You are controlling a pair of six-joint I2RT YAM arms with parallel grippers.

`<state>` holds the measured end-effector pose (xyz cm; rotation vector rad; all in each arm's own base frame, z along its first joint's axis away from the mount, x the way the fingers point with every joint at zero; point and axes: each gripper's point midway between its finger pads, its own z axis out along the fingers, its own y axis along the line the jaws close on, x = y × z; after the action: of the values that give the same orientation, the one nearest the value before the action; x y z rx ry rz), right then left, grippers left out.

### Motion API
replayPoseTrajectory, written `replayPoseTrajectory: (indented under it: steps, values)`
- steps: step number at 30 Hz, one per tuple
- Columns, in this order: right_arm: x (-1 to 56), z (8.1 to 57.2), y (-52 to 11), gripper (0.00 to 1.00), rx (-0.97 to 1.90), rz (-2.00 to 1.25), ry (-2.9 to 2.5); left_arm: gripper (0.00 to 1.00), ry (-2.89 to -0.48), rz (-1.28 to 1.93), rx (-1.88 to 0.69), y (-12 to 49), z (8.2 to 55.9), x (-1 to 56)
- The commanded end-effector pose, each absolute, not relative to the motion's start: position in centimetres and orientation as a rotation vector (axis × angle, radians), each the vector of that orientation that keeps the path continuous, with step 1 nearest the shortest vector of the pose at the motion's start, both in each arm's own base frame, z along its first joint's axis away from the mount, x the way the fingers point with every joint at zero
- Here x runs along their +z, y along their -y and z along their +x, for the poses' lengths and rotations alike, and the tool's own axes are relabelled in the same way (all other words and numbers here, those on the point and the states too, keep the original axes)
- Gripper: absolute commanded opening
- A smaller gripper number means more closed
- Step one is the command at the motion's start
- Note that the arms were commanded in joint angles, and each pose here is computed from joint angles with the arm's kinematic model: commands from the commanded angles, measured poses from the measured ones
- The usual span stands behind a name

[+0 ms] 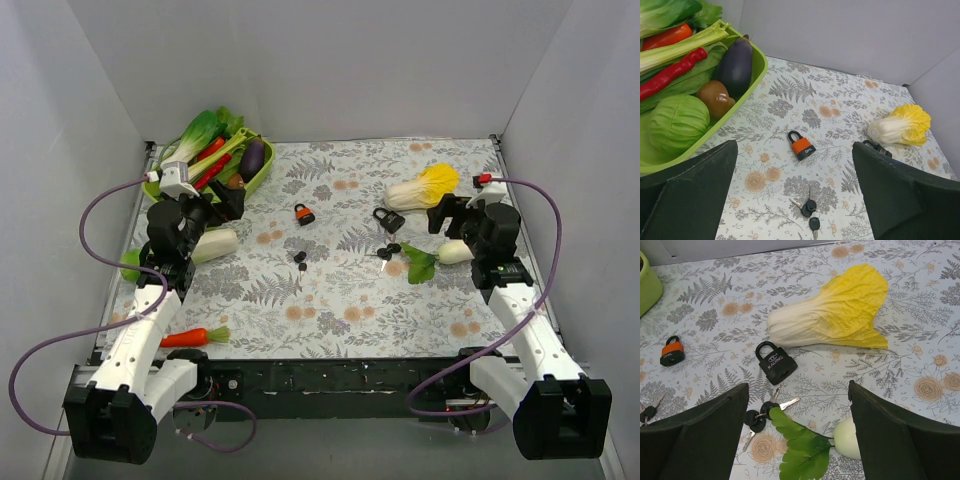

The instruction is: Unlock with the key

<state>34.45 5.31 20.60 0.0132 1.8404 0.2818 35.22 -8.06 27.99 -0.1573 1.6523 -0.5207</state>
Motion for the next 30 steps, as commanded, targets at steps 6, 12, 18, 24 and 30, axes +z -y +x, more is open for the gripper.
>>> replayPoseTrajectory:
  steps: [6, 12, 18, 24, 30]
  values:
    - [25.5, 34.5, -5.6, 0.86, 0.296, -0.013, -1.722, 0.98, -1.507, -0.181, -0.519, 7.2, 33.8, 31.2]
    - [25.5, 34.2, -6.6, 0.82, 0.341, -0.066, -1.754, 0.98, -1.512, -0.136, -0.512, 7.5, 33.7, 31.0]
    - [26.5, 33.8, -8.9, 0.69, 0.356, -0.167, -1.769, 0.98, -1.556, -0.039, -0.573, 9.3, 33.8, 30.0]
    - [25.0, 33.2, -16.3, 0.72, 0.327, -0.357, -1.835, 0.98, -1.597, -0.017, -0.596, 9.9, 34.2, 29.3]
    - [21.2, 31.4, -23.0, 0.68, 0.515, -0.492, -1.921, 0.98, -1.596, -0.02, -0.589, 9.8, 34.1, 29.1]
